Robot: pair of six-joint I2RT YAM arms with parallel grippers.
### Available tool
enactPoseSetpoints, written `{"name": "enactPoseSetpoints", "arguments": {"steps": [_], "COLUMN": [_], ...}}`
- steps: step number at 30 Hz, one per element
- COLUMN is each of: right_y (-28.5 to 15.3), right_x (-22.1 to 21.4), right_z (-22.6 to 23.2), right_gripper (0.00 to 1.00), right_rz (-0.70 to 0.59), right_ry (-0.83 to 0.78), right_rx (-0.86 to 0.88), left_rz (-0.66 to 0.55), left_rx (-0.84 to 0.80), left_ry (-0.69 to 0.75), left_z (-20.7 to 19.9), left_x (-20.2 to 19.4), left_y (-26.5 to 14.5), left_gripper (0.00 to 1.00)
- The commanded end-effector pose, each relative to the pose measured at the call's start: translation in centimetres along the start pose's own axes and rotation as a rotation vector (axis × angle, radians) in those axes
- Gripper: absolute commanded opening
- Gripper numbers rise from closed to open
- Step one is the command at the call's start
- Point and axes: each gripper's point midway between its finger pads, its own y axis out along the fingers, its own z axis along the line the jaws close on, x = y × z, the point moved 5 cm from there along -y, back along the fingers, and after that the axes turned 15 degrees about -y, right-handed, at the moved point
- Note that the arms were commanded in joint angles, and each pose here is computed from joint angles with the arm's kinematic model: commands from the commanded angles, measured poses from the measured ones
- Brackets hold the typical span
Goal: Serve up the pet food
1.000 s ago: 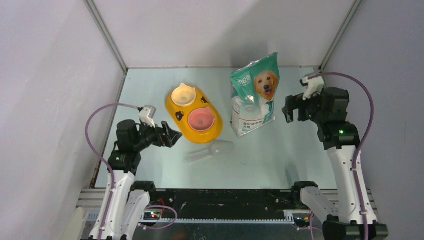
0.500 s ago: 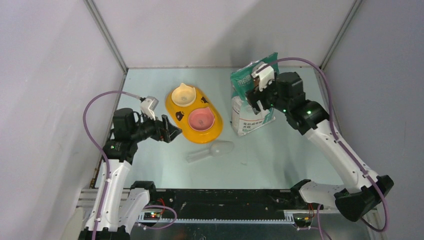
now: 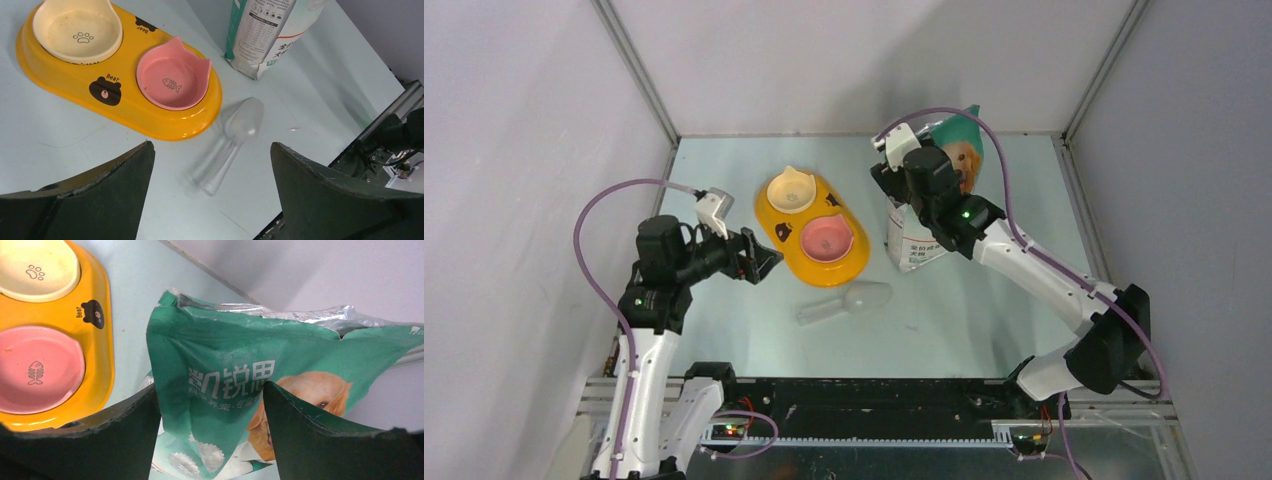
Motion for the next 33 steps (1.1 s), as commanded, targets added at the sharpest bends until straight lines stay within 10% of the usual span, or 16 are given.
{"name": "enactPoseSetpoints", "arguments": {"steps": [1, 6, 13, 23, 33], "right_y": [0.5, 2.1, -0.2, -11.4, -17.4], "right_x": [2.4, 1.6, -0.8, -1.3, -1.9], "right_z": [-2.5, -1.5, -0.9, -1.0, -2.1], "right_gripper": [0.72, 0.58, 0.02, 0.0, 0.0], "right_rz": [-0.052, -0.002, 0.045, -0.217, -0.359], "right_ry": [0.095, 0.103, 0.086, 0.037, -0.039], "right_rx": [-0.149, -0.151, -0.016, 0.485, 0.545], "left_rz": [-0.035, -0.063, -0.027, 0.128, 0.222], "left_rx": [-0.011, -0.022, -0.081, -0.23, -0.403], "left_ry": [0.006, -0.007, 0.055, 0.226, 0.302], "left_z": [0.1, 0.2, -1.0, -2.4, -7.7], "left_x": [0.2, 1.1, 2.4, 1.7, 2.6], "left_y": [-0.3, 0.3, 1.4, 7.3, 11.1], "left_gripper": [0.93, 0.92, 0.9, 0.87, 0.82]}}
